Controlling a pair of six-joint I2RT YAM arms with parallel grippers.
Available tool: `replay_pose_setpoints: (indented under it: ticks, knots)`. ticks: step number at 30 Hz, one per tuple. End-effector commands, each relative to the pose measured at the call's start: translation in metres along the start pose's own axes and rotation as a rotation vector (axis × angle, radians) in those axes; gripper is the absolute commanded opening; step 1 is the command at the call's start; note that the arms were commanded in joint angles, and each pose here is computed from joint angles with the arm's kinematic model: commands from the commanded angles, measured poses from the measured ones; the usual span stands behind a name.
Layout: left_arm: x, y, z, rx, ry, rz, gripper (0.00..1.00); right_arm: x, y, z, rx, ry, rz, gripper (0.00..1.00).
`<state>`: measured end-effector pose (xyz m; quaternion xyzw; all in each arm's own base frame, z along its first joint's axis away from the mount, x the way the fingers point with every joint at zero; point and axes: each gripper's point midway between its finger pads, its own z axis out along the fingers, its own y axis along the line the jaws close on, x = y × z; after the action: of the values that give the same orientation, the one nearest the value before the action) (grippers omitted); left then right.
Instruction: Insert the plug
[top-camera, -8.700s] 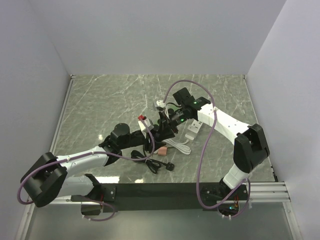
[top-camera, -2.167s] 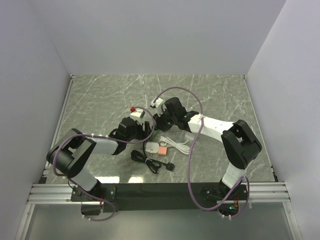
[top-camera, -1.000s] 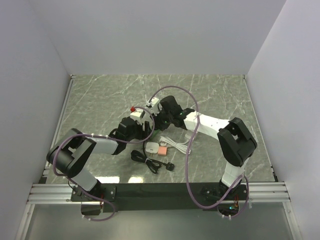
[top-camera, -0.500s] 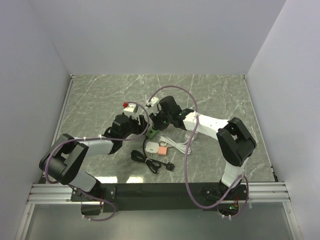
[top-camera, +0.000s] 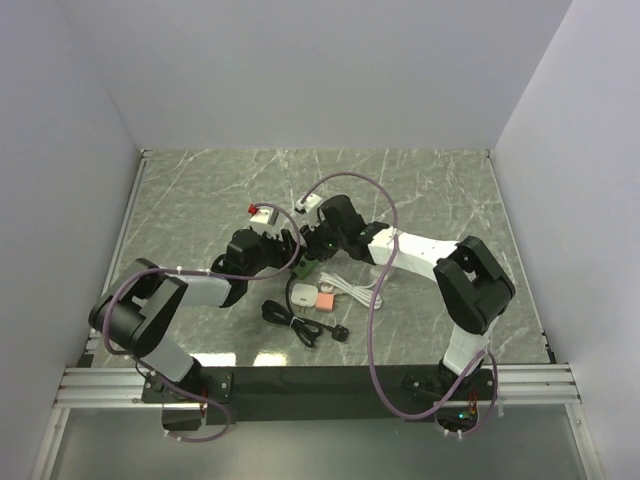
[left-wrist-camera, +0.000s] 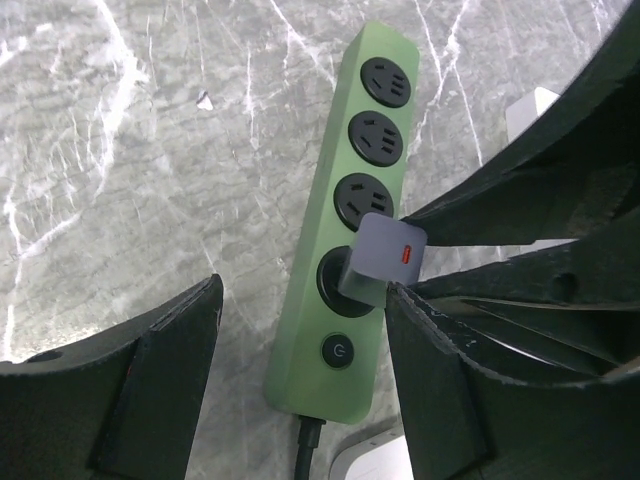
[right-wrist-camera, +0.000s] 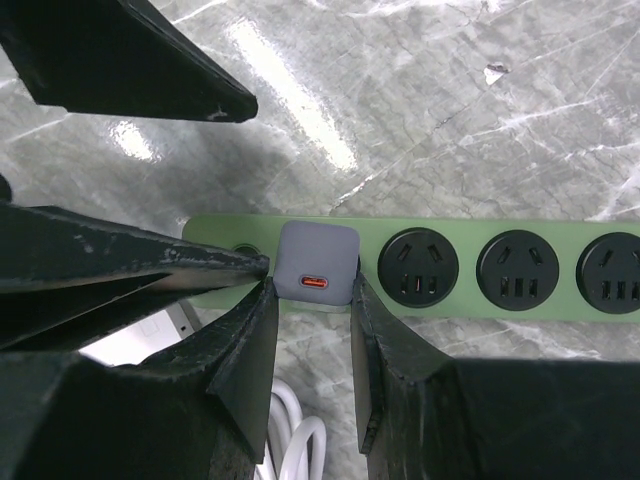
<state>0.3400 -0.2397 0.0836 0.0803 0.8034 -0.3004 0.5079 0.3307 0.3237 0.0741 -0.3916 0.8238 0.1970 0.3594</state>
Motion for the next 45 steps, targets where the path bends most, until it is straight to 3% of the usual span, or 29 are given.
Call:
replay_pose_setpoints:
  ticks: [1,16,34,45]
  knots:
    - [-0.015,-0.013,0.007,0.054,-0.048,-0.009,0.72,0.081,0.019,-0.001,-0.036,0.243,0.089,0.00]
    - [-0.012,-0.010,-0.021,0.039,-0.080,0.036,0.71,0.091,0.022,-0.009,0.008,0.212,0.173,0.00]
    - [-0.032,-0.032,0.002,0.118,-0.093,0.032,0.72,0.113,0.035,-0.002,0.008,0.265,0.168,0.00]
    - [-0.002,-0.029,0.017,0.111,-0.009,0.040,0.70,0.125,0.042,-0.001,-0.003,0.286,0.183,0.00]
